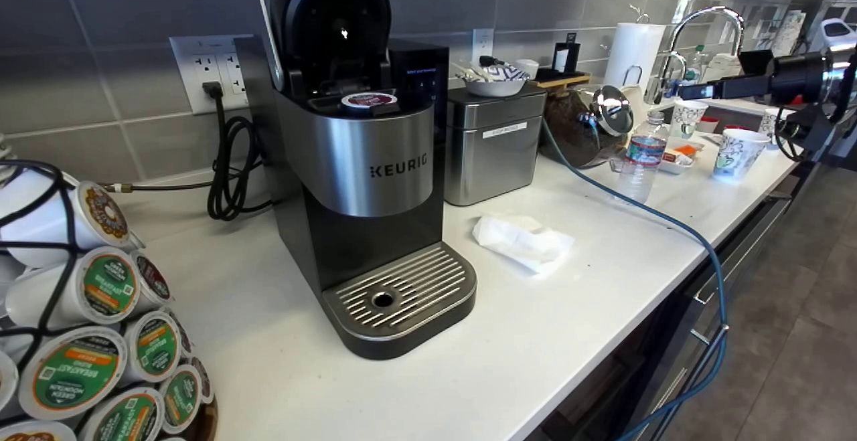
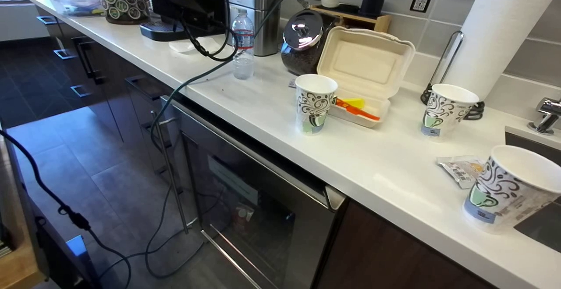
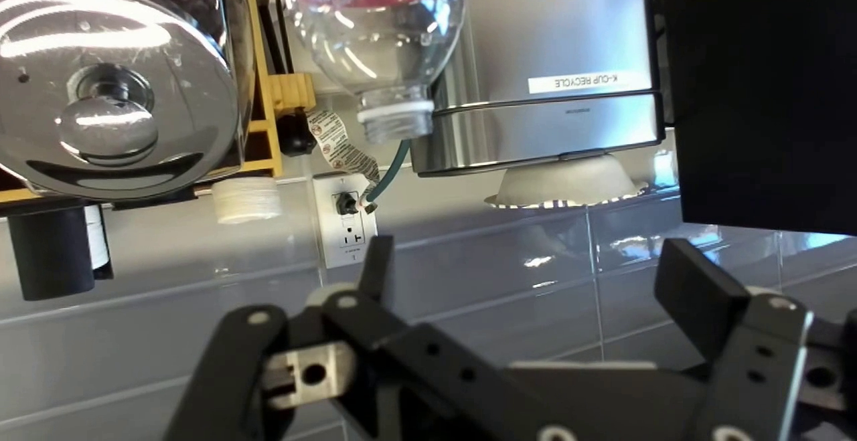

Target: Put the clear bottle into the cupboard

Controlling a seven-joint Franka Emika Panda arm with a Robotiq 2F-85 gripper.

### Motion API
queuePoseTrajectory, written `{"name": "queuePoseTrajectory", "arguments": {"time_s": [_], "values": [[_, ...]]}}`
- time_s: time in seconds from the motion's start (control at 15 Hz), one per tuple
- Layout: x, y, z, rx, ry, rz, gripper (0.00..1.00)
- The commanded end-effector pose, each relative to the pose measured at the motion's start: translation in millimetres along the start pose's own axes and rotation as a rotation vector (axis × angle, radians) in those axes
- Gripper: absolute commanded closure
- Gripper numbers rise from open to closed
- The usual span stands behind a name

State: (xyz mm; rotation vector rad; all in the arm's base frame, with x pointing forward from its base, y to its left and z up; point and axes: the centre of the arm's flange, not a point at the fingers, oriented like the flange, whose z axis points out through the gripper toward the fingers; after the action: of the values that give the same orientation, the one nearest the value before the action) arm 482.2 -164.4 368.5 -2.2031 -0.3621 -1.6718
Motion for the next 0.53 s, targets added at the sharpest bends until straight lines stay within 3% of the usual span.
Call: {"name": "queuePoseTrajectory", "arguments": {"time_s": [0.0,0.27,0.47], "values": [[1.5,-0.8,-1.6,-0.027,0.018,-0.027,0.0],[4.8,6.6,-6.0,-0.139,0.071,-0.201,0.0],[0.2,6.1,-8.1,-0.198,0.033,-0.271,0.0]]}}
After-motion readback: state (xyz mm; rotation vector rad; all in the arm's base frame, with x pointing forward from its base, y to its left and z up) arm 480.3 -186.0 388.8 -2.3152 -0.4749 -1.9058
